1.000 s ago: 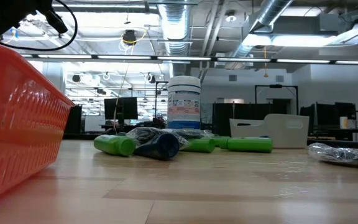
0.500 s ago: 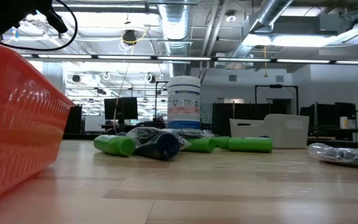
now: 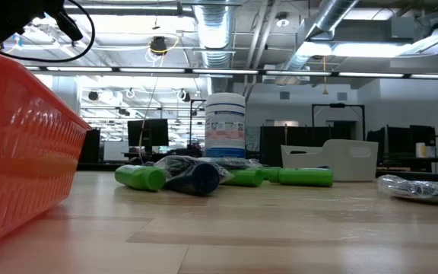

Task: Pick & Place Travel size toiletries
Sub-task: Put the blue shave cream into the black basket

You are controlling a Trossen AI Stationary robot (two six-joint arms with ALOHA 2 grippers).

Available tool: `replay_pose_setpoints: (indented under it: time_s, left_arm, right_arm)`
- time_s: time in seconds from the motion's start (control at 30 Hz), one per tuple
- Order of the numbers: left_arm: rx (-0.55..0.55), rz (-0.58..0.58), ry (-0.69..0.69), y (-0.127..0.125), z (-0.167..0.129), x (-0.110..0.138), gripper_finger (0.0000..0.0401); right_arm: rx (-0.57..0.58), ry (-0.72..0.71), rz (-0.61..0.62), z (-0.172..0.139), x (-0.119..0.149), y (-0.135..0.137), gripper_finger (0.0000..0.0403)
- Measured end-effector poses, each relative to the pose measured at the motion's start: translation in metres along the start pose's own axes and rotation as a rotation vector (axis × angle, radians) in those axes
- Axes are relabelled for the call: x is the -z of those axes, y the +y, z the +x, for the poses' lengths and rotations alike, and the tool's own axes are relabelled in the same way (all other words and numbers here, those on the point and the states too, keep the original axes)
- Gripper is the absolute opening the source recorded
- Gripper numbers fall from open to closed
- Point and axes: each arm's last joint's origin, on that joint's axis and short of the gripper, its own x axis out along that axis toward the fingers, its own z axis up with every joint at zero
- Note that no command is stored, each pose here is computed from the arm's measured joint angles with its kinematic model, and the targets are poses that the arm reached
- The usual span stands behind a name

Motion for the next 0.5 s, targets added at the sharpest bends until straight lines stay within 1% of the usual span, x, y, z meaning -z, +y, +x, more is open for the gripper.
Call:
replay_pose_setpoints:
  time_s: [0.23, 0.37, 0.5]
  left_arm:
    - [0.0, 0.0, 0.0, 0.0, 0.0001, -0.0001, 0.0001]
    - [0.0, 0.0, -0.001, 0.0, 0.0001, -0.0001, 0.0001]
    - [0.0, 0.0, 0.0, 0.0, 0.0, -0.0001, 0.0001]
  right_arm:
    - [0.012, 0.01, -0.02, -0.0003, 0.0014, -0.0011, 0.0119]
    - [-0.001, -0.001, -0.046, -0.0003, 0.0006, 0.0003, 0.0119]
    - [-0.001, 0.0, -0.046, -0.0003, 0.0002, -0.0001, 0.0131]
